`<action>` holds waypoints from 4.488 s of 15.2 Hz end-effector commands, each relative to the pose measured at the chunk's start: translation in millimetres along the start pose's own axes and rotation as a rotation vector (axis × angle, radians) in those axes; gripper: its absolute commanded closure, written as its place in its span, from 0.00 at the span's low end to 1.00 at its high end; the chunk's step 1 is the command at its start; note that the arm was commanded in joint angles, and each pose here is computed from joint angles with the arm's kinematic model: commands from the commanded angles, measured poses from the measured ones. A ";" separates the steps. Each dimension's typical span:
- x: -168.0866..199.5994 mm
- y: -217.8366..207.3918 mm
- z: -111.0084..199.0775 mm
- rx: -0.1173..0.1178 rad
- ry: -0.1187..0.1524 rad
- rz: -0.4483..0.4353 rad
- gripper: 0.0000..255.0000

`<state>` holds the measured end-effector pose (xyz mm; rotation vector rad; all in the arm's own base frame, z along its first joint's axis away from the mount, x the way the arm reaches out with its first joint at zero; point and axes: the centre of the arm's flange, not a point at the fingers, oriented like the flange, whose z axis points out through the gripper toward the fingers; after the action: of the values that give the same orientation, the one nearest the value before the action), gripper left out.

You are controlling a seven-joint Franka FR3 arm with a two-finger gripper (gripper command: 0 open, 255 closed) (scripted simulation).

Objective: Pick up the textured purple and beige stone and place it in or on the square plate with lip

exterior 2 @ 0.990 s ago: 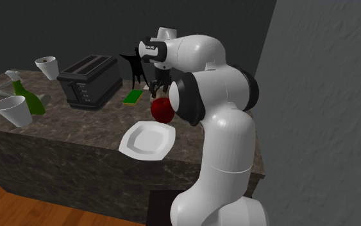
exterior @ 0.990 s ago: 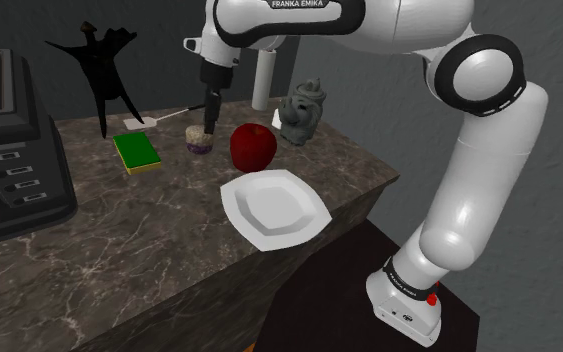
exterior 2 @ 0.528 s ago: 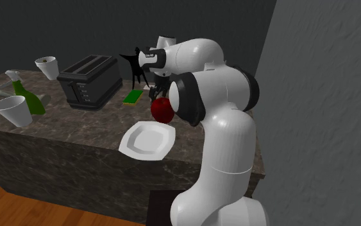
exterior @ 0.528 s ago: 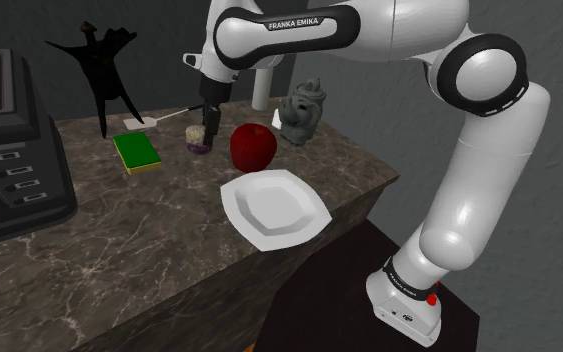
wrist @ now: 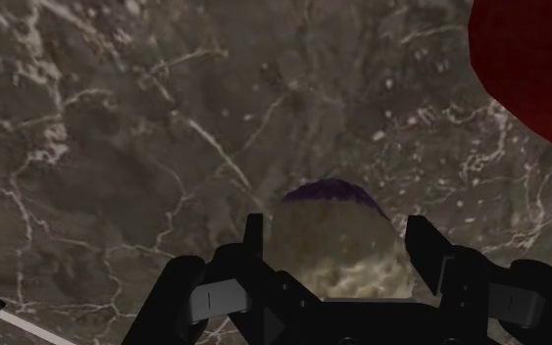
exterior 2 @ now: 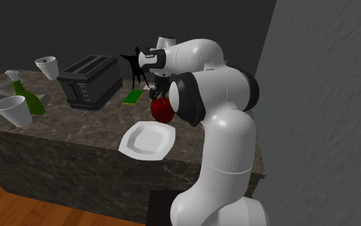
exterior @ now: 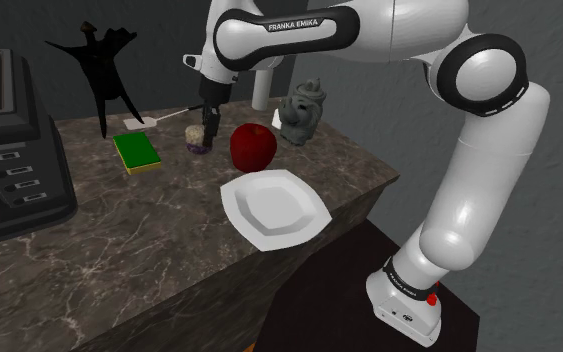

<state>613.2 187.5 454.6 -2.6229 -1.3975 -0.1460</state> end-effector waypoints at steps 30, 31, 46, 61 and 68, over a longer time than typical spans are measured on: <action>1.6 -32.0 -95.2 0.000 0.000 0.000 1.00; -5.4 -43.1 -95.7 0.000 0.000 0.000 1.00; -111.6 -210.0 -103.4 0.000 0.000 0.000 1.00; -148.8 -247.8 -48.4 0.000 0.000 0.000 1.00; -152.4 -245.6 -26.8 0.000 0.000 0.000 1.00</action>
<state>326.7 213.3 508.3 -2.4549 -1.2067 -0.3332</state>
